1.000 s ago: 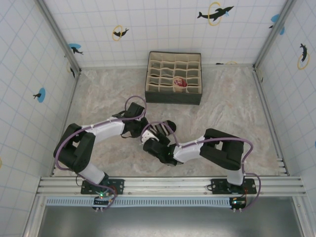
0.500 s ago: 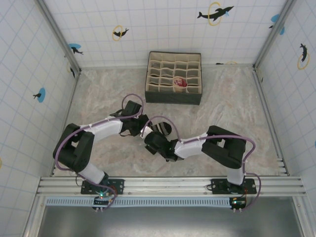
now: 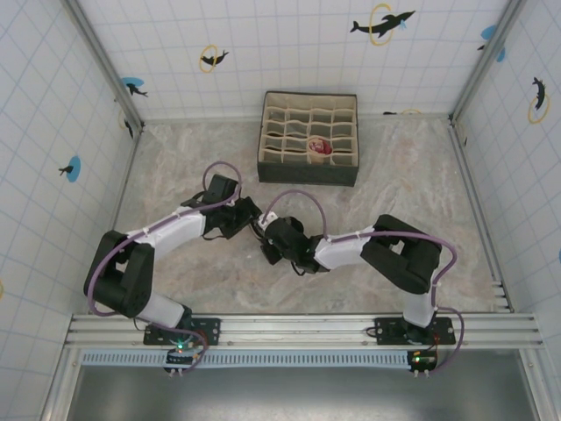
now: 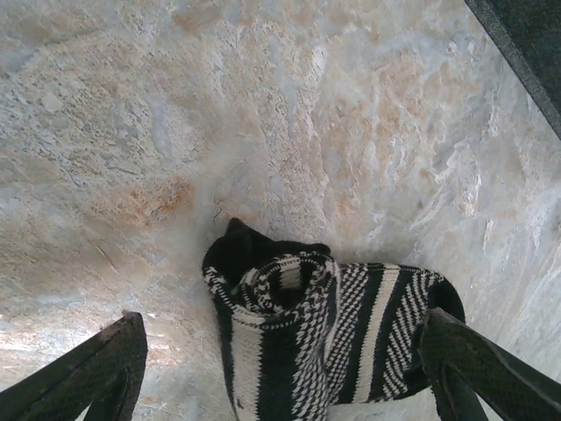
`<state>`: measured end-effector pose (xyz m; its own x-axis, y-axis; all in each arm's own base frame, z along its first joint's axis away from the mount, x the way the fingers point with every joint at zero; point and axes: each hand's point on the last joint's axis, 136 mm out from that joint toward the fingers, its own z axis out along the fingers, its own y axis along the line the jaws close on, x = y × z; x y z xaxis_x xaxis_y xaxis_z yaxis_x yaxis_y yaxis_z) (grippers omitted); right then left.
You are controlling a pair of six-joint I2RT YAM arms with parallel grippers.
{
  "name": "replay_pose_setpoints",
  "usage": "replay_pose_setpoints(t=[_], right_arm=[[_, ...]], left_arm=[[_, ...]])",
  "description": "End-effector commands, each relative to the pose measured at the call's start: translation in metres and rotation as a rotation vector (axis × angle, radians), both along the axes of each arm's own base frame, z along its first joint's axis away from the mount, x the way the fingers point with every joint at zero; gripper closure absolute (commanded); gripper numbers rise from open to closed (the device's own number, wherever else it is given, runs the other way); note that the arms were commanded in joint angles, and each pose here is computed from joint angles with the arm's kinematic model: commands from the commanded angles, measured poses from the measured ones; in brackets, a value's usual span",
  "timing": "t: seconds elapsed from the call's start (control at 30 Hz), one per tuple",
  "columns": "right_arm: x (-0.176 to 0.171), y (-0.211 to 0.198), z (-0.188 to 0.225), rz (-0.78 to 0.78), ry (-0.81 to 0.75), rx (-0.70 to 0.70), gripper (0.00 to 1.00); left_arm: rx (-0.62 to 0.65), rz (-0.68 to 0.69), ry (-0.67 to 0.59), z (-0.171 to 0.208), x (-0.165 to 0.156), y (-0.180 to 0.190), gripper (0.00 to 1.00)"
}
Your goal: Roll the socks
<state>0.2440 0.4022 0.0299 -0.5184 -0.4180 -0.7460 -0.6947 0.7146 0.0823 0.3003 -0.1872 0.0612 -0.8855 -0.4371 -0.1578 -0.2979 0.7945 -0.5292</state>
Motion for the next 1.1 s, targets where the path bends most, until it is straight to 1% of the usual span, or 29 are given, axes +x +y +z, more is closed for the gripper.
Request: replay_pose_setpoints(t=[0.0, 0.17, 0.23, 0.3, 0.53, 0.67, 0.87, 0.97, 1.07], right_arm=[[-0.018, -0.045, -0.062, -0.037, 0.141, -0.234, 1.00], [-0.024, -0.046, -0.065, -0.064, 0.233, -0.187, 1.00], [-0.028, -0.046, -0.069, -0.091, 0.308, -0.146, 1.00], [-0.033, -0.047, -0.072, -0.128, 0.392, -0.102, 1.00], [-0.044, -0.063, -0.079, -0.299, 0.620, 0.064, 1.00], [-0.050, -0.075, -0.085, -0.413, 0.737, 0.121, 1.00], [-0.058, -0.092, -0.092, -0.558, 0.862, 0.193, 1.00], [-0.058, -0.100, -0.092, -0.613, 0.882, 0.231, 1.00], [-0.058, -0.107, -0.092, -0.648, 0.896, 0.252, 1.00]], left_arm=[[0.032, -0.049, 0.074, -0.017, -0.024, 0.006, 0.19], [0.034, -0.030, 0.057, -0.012, -0.021, 0.012, 0.19], [0.032, -0.033, 0.052, -0.010, -0.021, 0.012, 0.19], [0.030, -0.003, 0.048, -0.008, -0.015, 0.021, 0.19], [0.004, 0.008, 0.006, 0.000, -0.013, 0.020, 0.21], [-0.030, 0.001, -0.034, 0.006, -0.011, 0.016, 0.23], [-0.077, -0.030, -0.049, 0.007, -0.014, 0.008, 0.28], [-0.113, -0.058, -0.078, 0.009, -0.015, 0.000, 0.31], [-0.130, -0.100, -0.106, 0.011, -0.015, -0.010, 0.32]])
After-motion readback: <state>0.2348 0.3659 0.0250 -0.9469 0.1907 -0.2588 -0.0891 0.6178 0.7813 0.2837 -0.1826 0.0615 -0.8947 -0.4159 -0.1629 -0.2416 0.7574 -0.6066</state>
